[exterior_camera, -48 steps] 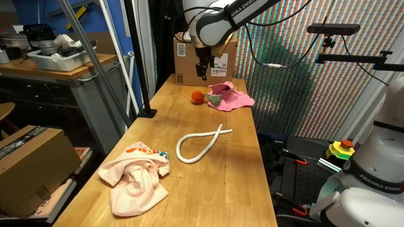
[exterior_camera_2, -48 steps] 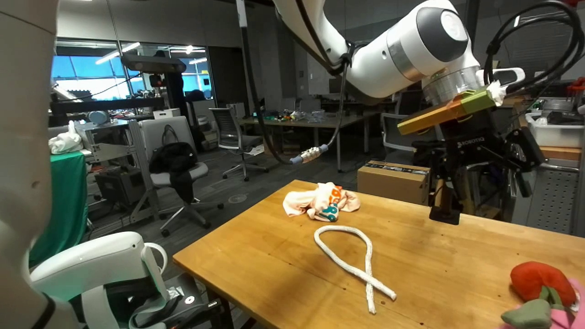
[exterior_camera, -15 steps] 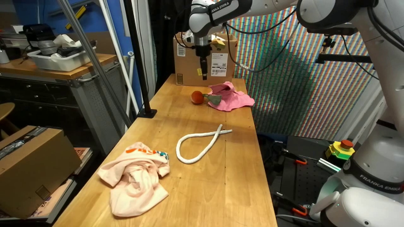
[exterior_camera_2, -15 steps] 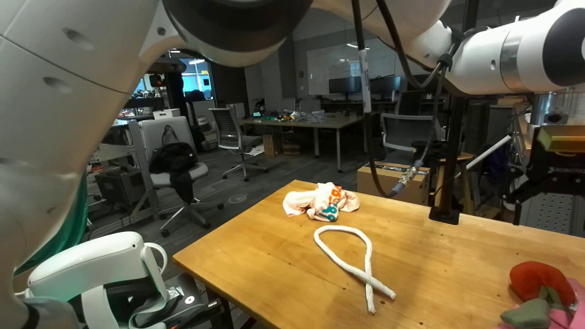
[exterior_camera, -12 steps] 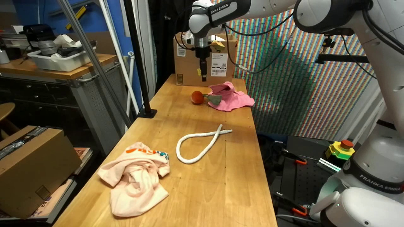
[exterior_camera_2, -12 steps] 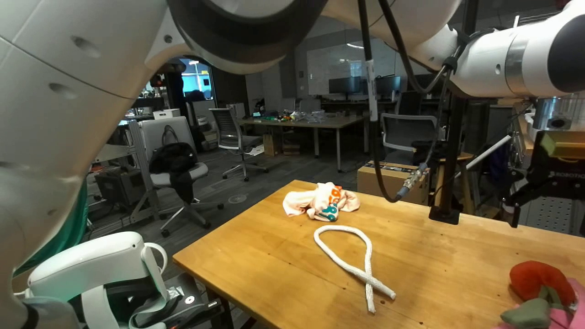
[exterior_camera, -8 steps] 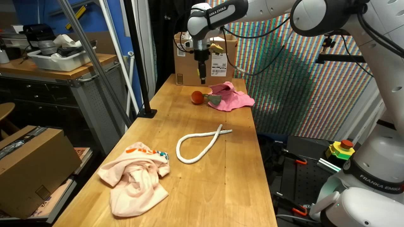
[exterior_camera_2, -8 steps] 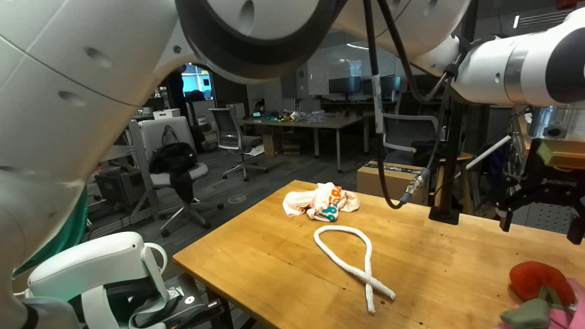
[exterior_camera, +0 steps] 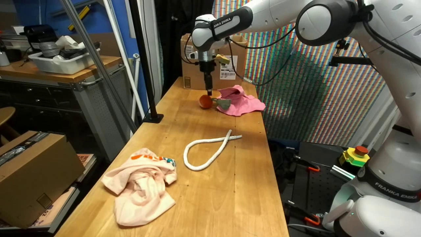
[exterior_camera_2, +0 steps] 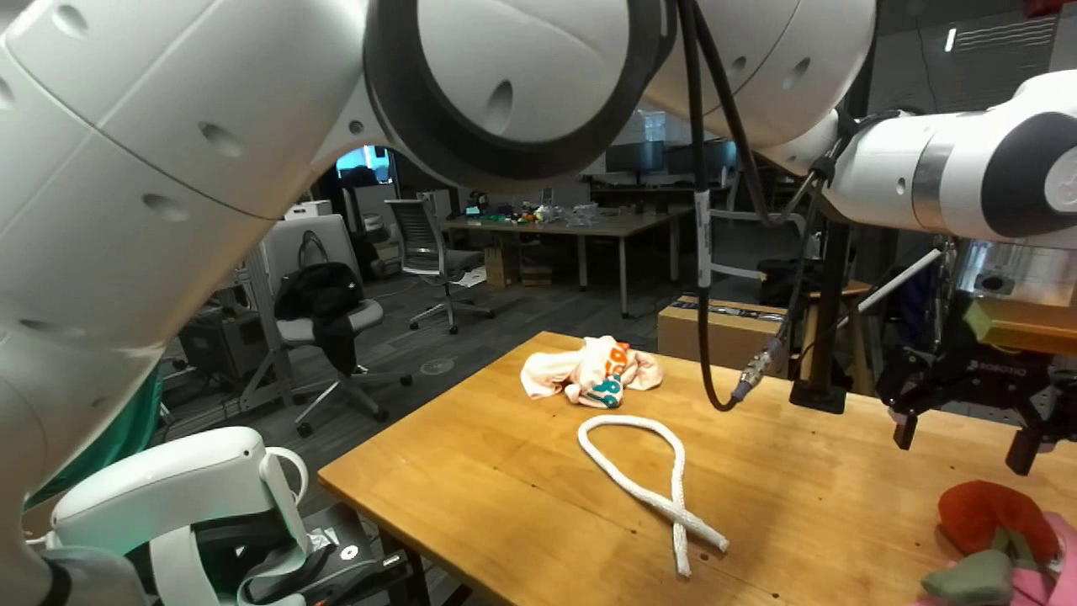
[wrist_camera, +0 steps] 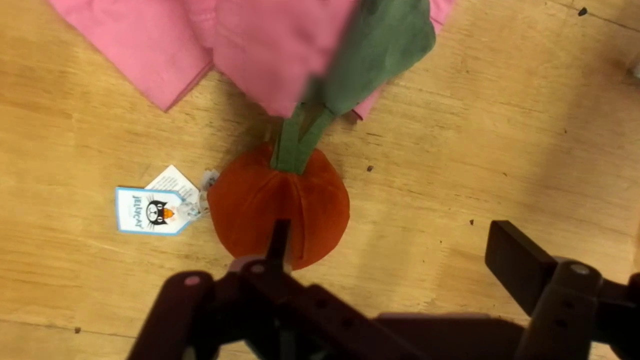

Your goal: Move the pink shirt to the left then move the peach colored shirts to the right then move the turnip plushie to the left

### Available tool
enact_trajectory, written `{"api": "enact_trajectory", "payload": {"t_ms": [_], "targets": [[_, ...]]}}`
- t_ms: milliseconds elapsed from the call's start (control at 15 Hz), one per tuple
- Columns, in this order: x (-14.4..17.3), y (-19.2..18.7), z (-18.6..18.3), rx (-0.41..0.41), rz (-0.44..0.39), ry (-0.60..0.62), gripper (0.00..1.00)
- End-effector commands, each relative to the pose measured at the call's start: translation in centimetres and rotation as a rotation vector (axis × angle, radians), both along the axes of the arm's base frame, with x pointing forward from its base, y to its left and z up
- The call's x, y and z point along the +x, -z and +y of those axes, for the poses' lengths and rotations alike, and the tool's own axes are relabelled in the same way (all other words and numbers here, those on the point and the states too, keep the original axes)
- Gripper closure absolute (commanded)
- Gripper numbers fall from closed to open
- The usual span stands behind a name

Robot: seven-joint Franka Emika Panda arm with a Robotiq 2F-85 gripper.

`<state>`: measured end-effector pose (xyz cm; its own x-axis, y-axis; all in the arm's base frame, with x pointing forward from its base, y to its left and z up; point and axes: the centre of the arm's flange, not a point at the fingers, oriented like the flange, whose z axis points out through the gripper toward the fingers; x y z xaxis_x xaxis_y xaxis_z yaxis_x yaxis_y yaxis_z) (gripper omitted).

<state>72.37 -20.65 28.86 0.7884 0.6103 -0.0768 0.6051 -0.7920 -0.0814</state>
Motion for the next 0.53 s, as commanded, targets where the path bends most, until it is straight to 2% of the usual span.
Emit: {"api": "enact_trajectory", "payload": {"t_ms": [0,467], "targets": [[1.6,1.1,0.1,-0.012,0.006,-0.006,0.00],[2.1,4.2,0.2,-0.054,0.011,-0.017,0.00]]}}
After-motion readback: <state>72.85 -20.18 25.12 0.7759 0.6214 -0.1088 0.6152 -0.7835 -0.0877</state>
